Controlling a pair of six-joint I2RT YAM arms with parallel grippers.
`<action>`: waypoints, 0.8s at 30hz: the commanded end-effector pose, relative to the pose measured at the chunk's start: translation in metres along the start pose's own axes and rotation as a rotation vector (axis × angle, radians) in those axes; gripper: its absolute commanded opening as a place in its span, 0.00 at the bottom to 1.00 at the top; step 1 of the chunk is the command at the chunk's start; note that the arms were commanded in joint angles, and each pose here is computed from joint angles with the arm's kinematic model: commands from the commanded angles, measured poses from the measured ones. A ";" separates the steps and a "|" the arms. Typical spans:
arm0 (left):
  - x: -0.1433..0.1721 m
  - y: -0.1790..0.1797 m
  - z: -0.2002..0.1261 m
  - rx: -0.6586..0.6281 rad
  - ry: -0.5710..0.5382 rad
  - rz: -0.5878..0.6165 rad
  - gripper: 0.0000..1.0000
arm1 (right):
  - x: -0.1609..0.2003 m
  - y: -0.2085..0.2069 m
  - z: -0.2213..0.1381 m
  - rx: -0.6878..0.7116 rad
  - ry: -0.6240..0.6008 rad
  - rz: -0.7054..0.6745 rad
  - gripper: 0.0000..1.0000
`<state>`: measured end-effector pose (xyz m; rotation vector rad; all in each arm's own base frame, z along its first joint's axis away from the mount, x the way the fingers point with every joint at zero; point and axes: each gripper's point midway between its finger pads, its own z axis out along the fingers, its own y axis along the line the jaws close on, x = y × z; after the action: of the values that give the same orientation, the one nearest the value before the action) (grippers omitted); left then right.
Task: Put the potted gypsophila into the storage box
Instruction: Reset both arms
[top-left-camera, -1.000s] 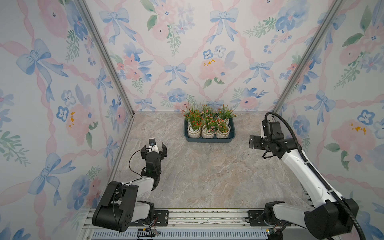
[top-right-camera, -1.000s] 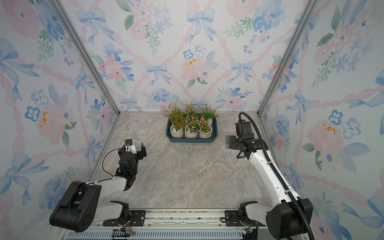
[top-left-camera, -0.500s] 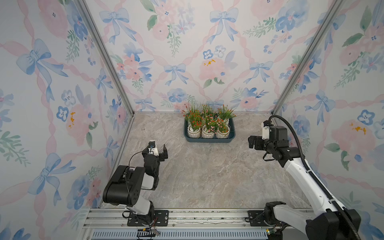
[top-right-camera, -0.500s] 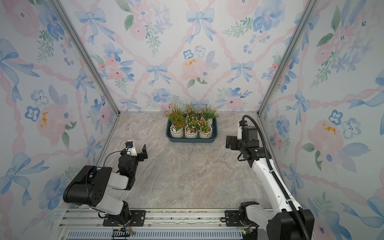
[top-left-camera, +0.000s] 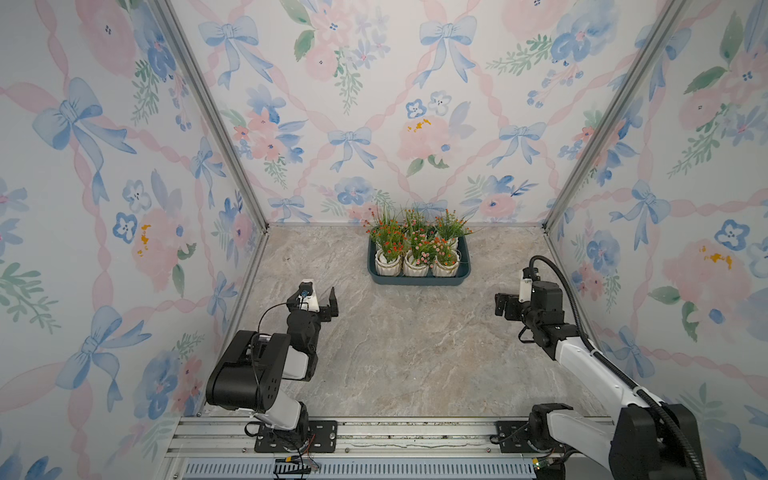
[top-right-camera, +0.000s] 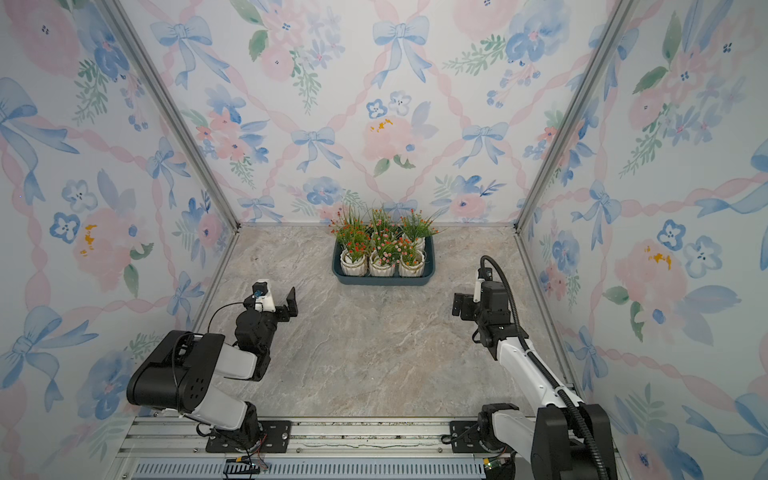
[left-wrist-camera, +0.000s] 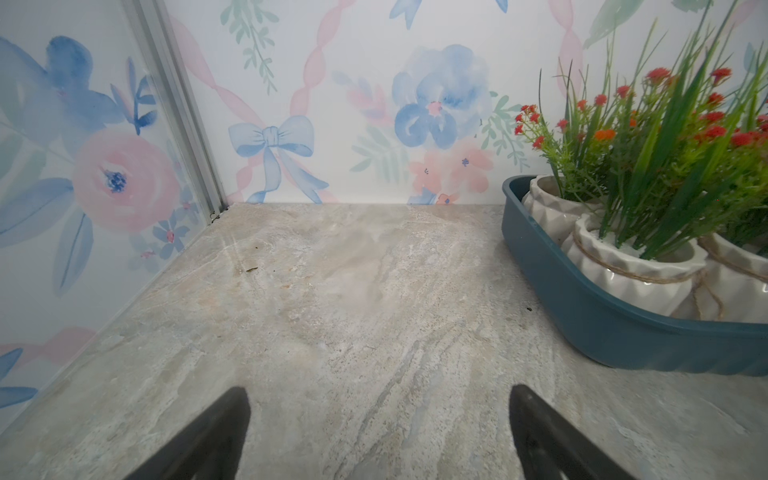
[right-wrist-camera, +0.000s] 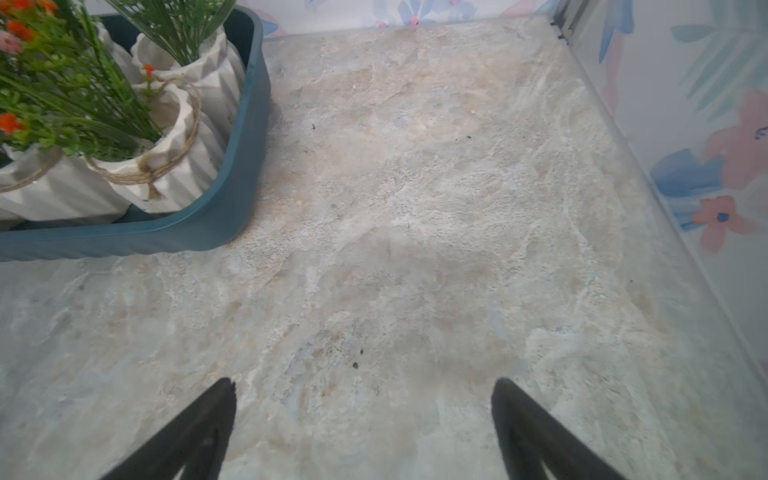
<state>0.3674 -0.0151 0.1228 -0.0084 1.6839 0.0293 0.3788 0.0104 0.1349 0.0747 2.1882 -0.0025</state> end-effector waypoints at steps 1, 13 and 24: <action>-0.005 0.000 -0.001 0.008 -0.024 0.011 0.98 | -0.006 -0.020 0.007 0.099 -0.133 -0.023 0.97; -0.005 0.000 -0.001 0.008 -0.025 0.010 0.98 | 0.003 -0.019 0.030 0.099 -0.226 -0.031 0.97; -0.005 0.000 -0.001 0.009 -0.026 0.011 0.98 | 0.017 -0.005 0.040 -0.033 -0.276 -0.048 0.97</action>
<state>0.3674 -0.0152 0.1228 -0.0072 1.6839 0.0286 0.3804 -0.0061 0.0723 0.0720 1.9860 -0.0720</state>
